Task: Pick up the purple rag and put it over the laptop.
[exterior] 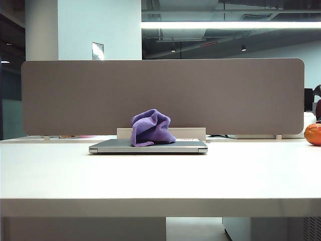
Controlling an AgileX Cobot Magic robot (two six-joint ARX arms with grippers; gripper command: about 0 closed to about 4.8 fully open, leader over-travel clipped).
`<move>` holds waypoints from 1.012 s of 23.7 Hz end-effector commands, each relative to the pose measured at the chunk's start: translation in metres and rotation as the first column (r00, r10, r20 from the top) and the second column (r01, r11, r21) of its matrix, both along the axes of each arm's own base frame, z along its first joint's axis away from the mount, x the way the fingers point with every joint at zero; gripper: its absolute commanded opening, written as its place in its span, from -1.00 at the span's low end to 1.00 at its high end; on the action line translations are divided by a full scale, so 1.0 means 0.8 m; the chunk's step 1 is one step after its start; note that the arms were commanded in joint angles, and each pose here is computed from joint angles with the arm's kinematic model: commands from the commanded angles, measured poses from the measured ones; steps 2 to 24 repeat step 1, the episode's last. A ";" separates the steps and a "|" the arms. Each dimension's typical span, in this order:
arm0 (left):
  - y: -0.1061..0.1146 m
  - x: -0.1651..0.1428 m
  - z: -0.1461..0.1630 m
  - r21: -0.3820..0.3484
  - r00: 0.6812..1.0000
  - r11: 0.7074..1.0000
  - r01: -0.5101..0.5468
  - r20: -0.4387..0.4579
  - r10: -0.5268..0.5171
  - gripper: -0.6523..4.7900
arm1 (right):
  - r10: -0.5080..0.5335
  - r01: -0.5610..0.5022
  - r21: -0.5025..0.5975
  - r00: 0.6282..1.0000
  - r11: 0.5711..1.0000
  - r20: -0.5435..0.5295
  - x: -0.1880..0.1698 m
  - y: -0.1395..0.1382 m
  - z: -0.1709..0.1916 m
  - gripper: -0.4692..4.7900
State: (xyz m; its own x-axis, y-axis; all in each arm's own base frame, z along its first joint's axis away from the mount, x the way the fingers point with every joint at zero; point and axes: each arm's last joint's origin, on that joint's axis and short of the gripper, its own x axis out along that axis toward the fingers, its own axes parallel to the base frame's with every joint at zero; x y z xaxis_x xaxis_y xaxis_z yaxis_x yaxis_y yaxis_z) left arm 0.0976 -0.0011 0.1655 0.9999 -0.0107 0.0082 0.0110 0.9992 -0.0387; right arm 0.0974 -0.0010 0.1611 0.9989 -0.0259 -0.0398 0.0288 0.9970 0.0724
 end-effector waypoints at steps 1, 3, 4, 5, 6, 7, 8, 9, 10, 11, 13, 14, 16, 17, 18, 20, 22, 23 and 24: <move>0.000 0.000 0.002 -0.002 1.000 1.000 0.005 0.011 -0.005 -0.78 | -0.001 0.001 -0.003 1.000 1.000 0.009 0.000 0.000 0.000 -0.74; 0.000 0.000 0.002 -0.002 1.000 1.000 0.005 0.011 -0.005 -0.78 | -0.001 0.001 -0.003 1.000 1.000 0.009 0.000 0.000 0.000 -0.74; 0.000 0.000 0.002 -0.002 1.000 1.000 0.005 0.011 -0.005 -0.78 | -0.001 0.001 -0.003 1.000 1.000 0.009 0.000 0.000 0.000 -0.74; 0.000 0.000 0.002 -0.002 1.000 1.000 0.005 0.011 -0.005 -0.78 | -0.001 0.001 -0.003 1.000 1.000 0.009 0.000 0.000 0.000 -0.74; 0.000 0.000 0.002 -0.002 1.000 1.000 0.005 0.011 -0.005 -0.78 | -0.001 0.001 -0.003 1.000 1.000 0.009 0.000 0.000 0.000 -0.74; 0.000 0.000 0.002 -0.002 1.000 1.000 0.005 0.011 -0.005 -0.78 | -0.001 0.001 -0.003 1.000 1.000 0.009 0.000 0.000 0.000 -0.74; 0.000 0.000 0.002 -0.002 1.000 1.000 0.005 0.011 -0.005 -0.78 | -0.001 0.001 -0.003 1.000 1.000 0.009 0.000 0.000 0.000 -0.74; 0.000 0.000 0.002 -0.002 1.000 1.000 0.005 0.011 -0.005 -0.78 | -0.001 0.001 -0.003 1.000 1.000 0.009 0.000 0.000 0.000 -0.74; 0.000 0.000 0.002 -0.002 1.000 1.000 0.005 0.011 -0.005 -0.78 | -0.001 0.001 -0.003 1.000 1.000 0.009 0.000 0.000 0.000 -0.74; 0.000 0.000 0.002 -0.002 1.000 1.000 0.005 0.011 -0.005 -0.78 | -0.001 0.001 -0.003 1.000 1.000 0.009 0.000 0.000 0.000 -0.74; 0.000 0.000 0.002 -0.002 1.000 1.000 0.005 0.011 -0.005 -0.78 | -0.001 0.001 -0.003 1.000 1.000 0.009 0.000 0.000 0.000 -0.74; 0.000 0.000 0.002 -0.002 1.000 1.000 0.005 0.011 -0.005 -0.78 | -0.001 0.001 -0.003 1.000 1.000 0.009 0.000 0.000 0.000 -0.74; 0.000 0.000 0.002 -0.002 1.000 1.000 0.005 0.011 -0.005 -0.78 | -0.001 0.001 -0.003 1.000 1.000 0.009 0.000 0.000 0.000 -0.74; 0.000 0.000 0.002 -0.002 1.000 1.000 0.005 0.011 -0.005 -0.78 | -0.001 0.001 -0.003 1.000 1.000 0.009 0.000 0.000 0.000 -0.74; 0.000 0.000 0.002 -0.002 1.000 1.000 0.005 0.011 -0.005 -0.78 | -0.001 0.001 -0.003 1.000 1.000 0.009 0.000 0.000 0.000 -0.74; 0.000 0.000 0.002 -0.002 1.000 1.000 0.005 0.011 -0.005 -0.78 | -0.001 0.001 -0.003 1.000 1.000 0.009 0.000 0.000 0.000 -0.74; 0.000 0.000 0.002 -0.002 1.000 1.000 0.005 0.011 -0.005 -0.78 | -0.001 0.001 -0.003 1.000 1.000 0.009 0.000 0.000 0.000 -0.74; 0.000 0.000 0.002 -0.002 1.000 1.000 0.005 0.011 -0.005 -0.78 | -0.001 0.001 -0.003 1.000 1.000 0.009 0.000 0.000 0.000 -0.74; 0.000 0.000 0.002 -0.002 1.000 1.000 0.005 0.011 -0.005 -0.78 | -0.001 0.001 -0.003 1.000 1.000 0.009 0.000 0.000 0.000 -0.74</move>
